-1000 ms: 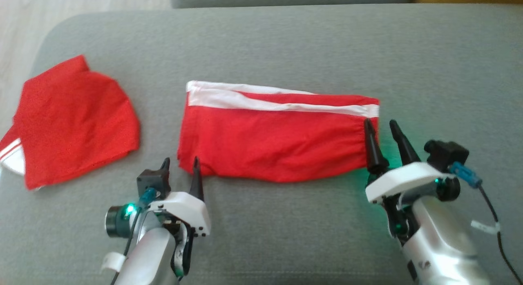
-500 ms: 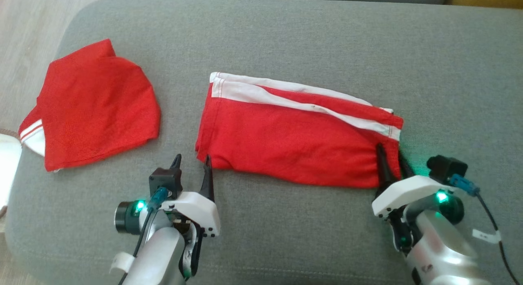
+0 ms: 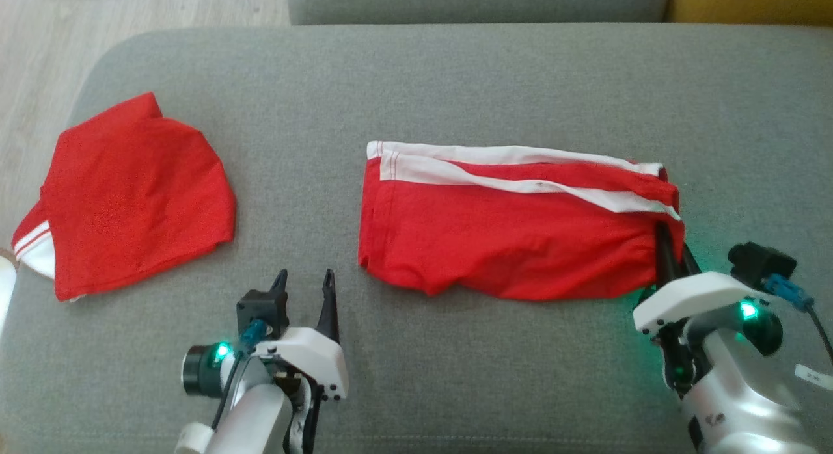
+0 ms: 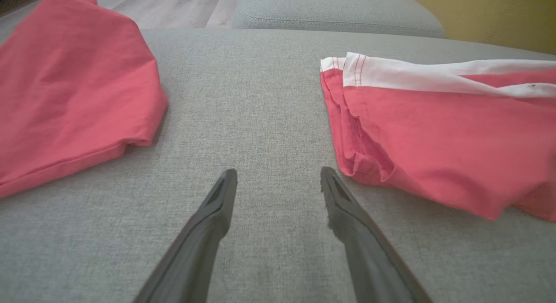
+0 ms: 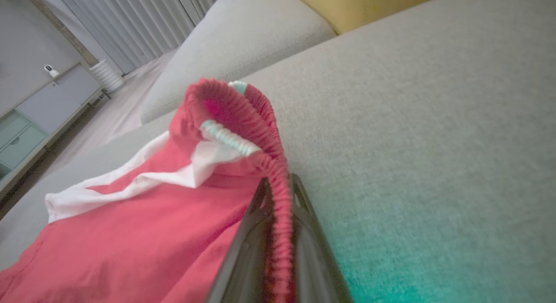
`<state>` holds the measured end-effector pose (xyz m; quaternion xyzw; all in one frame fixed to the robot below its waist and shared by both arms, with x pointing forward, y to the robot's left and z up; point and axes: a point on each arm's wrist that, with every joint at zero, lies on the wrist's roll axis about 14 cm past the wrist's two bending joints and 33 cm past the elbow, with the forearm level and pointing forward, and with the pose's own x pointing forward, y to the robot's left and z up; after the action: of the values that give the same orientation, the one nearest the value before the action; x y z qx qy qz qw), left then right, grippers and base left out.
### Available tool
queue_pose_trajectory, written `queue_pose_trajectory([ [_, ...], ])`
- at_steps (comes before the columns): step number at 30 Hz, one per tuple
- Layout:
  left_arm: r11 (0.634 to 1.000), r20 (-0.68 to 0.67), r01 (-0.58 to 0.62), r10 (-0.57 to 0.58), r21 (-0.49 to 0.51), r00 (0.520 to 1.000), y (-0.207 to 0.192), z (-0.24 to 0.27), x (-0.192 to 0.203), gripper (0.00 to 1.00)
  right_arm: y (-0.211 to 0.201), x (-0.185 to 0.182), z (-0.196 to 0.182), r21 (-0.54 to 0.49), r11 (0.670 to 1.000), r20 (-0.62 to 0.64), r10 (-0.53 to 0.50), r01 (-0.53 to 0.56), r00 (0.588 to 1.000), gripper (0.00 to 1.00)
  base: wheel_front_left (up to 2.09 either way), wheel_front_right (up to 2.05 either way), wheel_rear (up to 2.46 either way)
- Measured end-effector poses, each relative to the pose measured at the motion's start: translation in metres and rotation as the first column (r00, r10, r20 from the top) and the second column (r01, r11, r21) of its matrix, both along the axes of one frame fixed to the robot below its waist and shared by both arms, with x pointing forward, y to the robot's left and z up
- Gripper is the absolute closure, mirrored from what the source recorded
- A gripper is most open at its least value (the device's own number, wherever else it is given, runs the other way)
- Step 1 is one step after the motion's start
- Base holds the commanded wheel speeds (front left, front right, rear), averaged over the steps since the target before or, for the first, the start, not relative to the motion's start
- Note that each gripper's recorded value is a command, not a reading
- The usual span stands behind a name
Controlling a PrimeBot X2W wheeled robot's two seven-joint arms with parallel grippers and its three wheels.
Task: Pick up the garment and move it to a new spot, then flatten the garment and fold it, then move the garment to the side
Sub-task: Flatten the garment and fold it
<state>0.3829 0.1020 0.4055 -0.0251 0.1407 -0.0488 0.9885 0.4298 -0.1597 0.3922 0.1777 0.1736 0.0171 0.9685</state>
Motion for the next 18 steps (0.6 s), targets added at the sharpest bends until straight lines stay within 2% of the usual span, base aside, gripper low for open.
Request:
queue_pose_trajectory([
  [3, 1.000, 0.005, 0.006, -0.006, -0.003, 1.000, -0.002, 0.002, -0.003, 0.00, 0.005, 0.004, 0.014, -0.004, 1.000, 0.041, 0.026, -0.026, 0.999, 1.00, 0.00, 0.00, 0.00],
  [7, 1.000, 0.011, 0.009, -0.008, -0.021, 1.000, -0.004, 0.006, -0.007, 0.00, 0.045, 0.011, 0.033, 0.046, 0.990, 0.072, 0.128, -0.131, 0.989, 1.00, 0.00, 0.00, 0.00],
  [13, 0.999, 0.011, -0.026, 0.026, -0.033, 1.000, 0.007, 0.007, -0.021, 0.00, 0.118, 0.012, 0.054, 0.081, 0.938, 0.106, 0.328, -0.337, 0.939, 1.00, 0.00, 0.00, 0.00],
  [18, 0.996, 0.007, -0.081, 0.081, -0.027, 0.997, 0.024, 0.006, -0.039, 0.00, 0.165, 0.008, 0.052, 0.097, 0.890, 0.091, 0.437, -0.445, 0.895, 1.00, 0.00, 0.00, 0.00],
])
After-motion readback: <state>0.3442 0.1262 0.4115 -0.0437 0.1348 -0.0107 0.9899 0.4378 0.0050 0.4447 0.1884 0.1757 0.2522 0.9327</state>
